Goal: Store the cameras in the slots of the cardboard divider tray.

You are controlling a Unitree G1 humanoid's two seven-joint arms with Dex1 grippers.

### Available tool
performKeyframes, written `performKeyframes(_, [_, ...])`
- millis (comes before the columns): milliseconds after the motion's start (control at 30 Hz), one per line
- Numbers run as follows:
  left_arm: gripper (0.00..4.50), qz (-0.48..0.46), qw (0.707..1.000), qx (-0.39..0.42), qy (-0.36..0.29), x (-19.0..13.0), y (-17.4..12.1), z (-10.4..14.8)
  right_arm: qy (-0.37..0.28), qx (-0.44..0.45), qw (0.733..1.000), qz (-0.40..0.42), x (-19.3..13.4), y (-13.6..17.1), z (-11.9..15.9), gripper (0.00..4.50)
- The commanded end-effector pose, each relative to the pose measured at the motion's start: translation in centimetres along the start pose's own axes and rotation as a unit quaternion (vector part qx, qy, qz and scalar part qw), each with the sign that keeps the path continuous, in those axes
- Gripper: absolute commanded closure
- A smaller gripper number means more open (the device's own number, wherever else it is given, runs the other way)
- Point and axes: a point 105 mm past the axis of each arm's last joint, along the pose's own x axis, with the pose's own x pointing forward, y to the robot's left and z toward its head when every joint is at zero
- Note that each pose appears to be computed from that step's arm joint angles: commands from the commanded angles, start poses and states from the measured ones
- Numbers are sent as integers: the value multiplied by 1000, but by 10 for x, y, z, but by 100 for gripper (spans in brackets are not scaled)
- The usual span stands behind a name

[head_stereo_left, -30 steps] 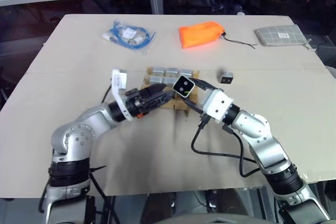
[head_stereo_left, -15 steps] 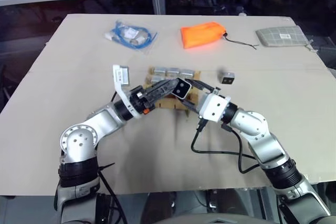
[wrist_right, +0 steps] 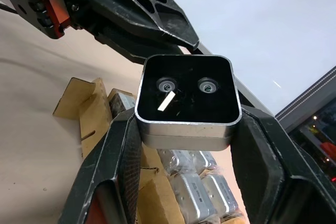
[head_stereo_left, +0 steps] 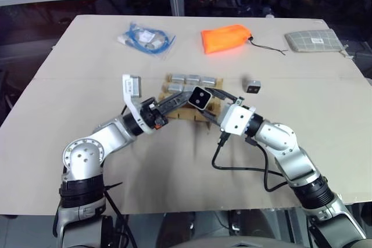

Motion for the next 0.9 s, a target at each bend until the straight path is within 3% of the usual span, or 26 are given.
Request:
performKeyframes(33, [376,-21,1000,-4,15,3,-8,-5,-40,-19,999,-18,3,-9,19,263])
performKeyframes(200, [376,-19,1000,-2,20,2,-7,-6,-34,-16,999,-16,2,-9,18,263])
performKeyframes(233, [353,-25,999,1,23,1,-9,-6,-34,-16,999,-16,2,-9,19,263])
performKeyframes(300, [303,-50,998,-2,30,0,-19,-7,-35,-17,999,-18,1,-10,19,263])
performKeyframes(433, [104,-28,999,14,29,3,-12,-6,-37,-19,999,-21,1,-11,19,263])
performKeyframes(467, [71,-29,999,15,28,4,-12,-6,-38,-19,999,-21,2,-11,20,263])
performKeyframes(900, [71,-23,999,-14,-17,6,-1,9,-57,-27,997,-45,-1,-18,23,263])
